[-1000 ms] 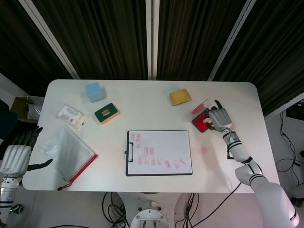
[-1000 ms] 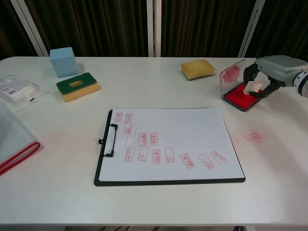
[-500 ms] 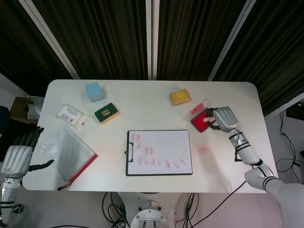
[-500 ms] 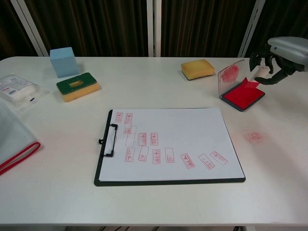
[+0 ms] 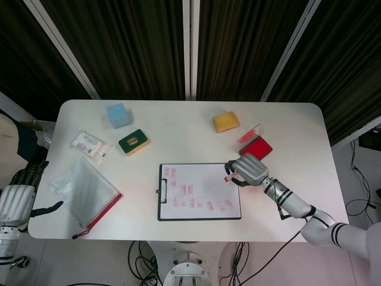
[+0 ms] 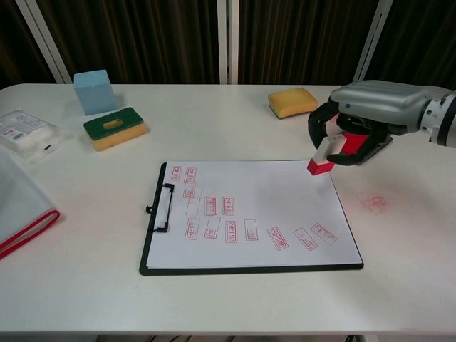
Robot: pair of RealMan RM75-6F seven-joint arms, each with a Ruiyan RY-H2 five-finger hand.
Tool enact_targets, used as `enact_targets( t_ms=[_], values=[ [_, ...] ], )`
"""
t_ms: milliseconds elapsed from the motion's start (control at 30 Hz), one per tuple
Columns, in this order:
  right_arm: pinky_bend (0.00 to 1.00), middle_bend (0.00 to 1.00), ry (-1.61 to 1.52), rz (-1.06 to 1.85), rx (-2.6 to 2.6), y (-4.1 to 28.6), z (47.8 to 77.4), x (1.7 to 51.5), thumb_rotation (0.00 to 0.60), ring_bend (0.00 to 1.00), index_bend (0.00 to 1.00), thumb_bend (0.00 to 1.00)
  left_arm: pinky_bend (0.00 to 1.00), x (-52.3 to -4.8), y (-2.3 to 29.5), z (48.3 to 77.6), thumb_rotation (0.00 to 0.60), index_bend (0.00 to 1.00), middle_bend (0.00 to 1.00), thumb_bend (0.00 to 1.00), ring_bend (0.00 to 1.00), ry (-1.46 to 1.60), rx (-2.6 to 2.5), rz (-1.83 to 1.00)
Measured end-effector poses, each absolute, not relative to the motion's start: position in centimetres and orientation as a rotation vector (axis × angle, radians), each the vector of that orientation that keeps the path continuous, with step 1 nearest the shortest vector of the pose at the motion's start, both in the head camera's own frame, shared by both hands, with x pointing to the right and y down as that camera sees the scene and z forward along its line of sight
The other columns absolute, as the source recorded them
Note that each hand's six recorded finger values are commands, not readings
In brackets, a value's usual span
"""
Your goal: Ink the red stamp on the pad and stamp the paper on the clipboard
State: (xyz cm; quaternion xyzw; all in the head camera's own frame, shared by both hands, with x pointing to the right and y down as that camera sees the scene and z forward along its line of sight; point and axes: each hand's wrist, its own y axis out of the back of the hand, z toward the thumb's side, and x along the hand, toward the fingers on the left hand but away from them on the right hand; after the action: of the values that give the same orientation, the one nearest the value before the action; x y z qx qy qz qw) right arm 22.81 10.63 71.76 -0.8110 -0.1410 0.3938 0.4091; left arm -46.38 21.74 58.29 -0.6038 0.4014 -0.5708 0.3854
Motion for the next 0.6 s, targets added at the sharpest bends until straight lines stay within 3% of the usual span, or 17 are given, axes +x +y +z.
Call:
enact_targets(
  t_ms=[300,600],
  values=[
    [1.00,0.64,-0.261,0.892,-2.075,13.7,72.0,17.9,0.600,0.87,0.74,0.36,0.18,-47.1,22.1,58.2,0.431,0.04,0.06,0.09,0.10,1.038,-1.531,-1.465],
    [1.00,0.65,-0.290,0.899,-2.012,14.5,72.1,16.5,0.600,0.88,0.75,0.37,0.18,-47.4,22.3,58.3,0.428,0.04,0.06,0.09,0.10,1.045,-1.535,-1.463]
  ],
)
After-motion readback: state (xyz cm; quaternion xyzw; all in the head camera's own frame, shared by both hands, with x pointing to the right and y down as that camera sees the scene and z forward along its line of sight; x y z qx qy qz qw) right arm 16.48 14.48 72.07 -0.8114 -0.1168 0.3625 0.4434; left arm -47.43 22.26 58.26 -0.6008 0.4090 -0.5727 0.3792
